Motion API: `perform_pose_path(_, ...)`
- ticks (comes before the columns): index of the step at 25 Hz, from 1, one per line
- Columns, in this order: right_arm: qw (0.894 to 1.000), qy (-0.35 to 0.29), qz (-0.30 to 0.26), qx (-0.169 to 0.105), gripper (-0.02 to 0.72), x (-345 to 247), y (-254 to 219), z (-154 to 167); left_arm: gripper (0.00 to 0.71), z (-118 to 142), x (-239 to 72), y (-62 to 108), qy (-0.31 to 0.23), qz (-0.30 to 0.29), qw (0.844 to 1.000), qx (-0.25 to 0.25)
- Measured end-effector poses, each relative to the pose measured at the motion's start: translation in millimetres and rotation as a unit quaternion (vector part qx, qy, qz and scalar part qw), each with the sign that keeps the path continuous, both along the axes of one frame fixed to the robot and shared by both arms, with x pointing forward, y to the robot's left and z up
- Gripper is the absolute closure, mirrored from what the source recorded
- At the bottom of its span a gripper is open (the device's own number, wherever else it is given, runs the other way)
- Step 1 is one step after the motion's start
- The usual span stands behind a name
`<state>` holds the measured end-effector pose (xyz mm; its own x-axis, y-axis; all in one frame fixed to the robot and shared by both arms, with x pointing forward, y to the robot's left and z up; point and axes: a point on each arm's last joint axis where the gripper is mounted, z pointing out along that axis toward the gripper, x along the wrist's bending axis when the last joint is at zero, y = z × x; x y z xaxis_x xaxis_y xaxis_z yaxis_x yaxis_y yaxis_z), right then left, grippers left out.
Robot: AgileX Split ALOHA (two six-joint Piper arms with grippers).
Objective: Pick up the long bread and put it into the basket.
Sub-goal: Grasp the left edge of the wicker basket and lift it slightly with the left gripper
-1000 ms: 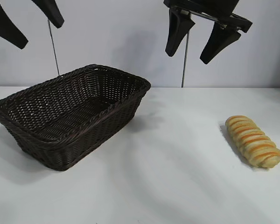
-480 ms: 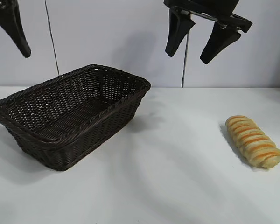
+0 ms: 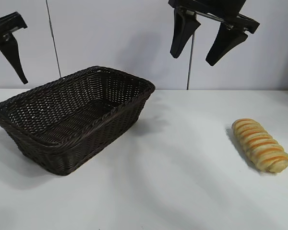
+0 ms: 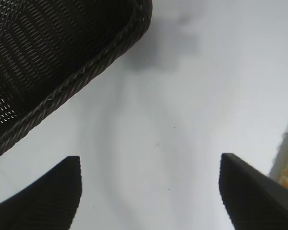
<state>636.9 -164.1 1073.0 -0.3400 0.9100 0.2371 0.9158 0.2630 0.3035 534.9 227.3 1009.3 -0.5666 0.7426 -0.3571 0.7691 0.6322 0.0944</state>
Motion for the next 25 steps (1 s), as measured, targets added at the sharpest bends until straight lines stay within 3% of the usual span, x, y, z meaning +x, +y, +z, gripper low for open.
perform_pose_path(14,1.0,0.0,0.0,0.0,0.135,0.0,0.0,0.0,0.177,-31.3,17.9,-3.5,0.004,0.02,1.0,-0.006)
perform_pose_path(25,1.0,0.0,0.0,0.0,0.135,0.0,0.0,0.0,0.177,-75.6,34.5,-5.0,0.025,0.031,0.999,0.006)
